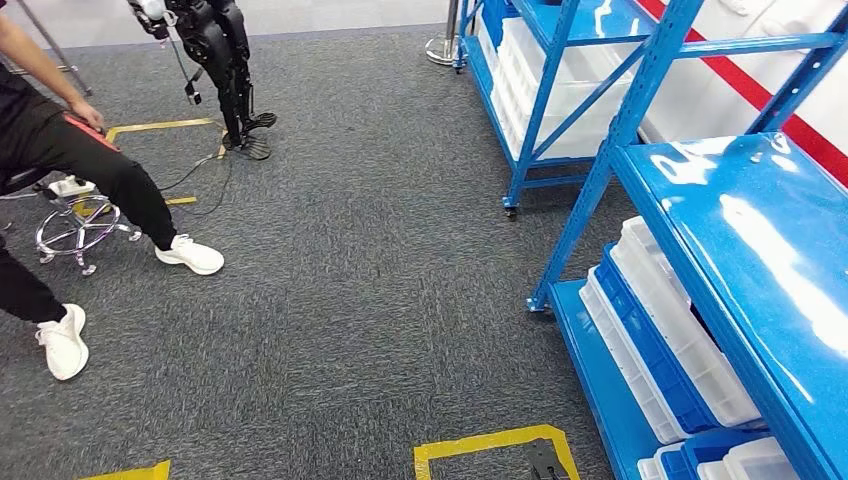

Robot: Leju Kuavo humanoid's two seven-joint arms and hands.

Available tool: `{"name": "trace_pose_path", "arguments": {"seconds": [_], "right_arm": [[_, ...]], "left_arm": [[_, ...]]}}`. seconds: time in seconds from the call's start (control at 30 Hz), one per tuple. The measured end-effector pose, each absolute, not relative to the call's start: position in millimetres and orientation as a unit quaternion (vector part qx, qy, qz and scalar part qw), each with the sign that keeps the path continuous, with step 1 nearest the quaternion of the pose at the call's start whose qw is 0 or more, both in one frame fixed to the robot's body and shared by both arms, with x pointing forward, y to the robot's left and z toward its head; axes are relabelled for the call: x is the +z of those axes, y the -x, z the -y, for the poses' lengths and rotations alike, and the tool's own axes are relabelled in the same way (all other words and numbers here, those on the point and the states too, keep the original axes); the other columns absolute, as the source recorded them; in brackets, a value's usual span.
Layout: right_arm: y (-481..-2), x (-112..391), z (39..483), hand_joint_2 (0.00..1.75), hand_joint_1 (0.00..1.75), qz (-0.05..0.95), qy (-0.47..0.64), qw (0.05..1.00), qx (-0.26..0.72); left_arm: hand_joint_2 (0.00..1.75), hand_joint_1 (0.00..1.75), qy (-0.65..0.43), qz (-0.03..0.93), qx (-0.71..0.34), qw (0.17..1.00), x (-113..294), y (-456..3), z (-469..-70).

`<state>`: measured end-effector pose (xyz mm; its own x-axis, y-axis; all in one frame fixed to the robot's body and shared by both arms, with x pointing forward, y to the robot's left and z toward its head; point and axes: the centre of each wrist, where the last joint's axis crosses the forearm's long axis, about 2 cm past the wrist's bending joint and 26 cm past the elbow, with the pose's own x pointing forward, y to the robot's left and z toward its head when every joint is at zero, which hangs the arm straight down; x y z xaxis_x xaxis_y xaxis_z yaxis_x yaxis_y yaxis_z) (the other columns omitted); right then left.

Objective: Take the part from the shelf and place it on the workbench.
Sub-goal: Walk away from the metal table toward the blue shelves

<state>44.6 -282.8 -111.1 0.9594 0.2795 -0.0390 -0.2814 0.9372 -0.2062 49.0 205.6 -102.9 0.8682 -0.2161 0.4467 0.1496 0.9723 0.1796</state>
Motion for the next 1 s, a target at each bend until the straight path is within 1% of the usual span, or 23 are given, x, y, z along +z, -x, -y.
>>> {"name": "trace_pose_path", "arguments": {"seconds": [1.0], "right_arm": [[-45.3, -111.1, 283.9, 0.00, 0.00, -0.010, 0.104, 0.985, 0.135]], "left_arm": [[0.00, 0.00, -0.064, 0.223, -0.103, 0.967, -102.1, -56.2, -205.9]]}}
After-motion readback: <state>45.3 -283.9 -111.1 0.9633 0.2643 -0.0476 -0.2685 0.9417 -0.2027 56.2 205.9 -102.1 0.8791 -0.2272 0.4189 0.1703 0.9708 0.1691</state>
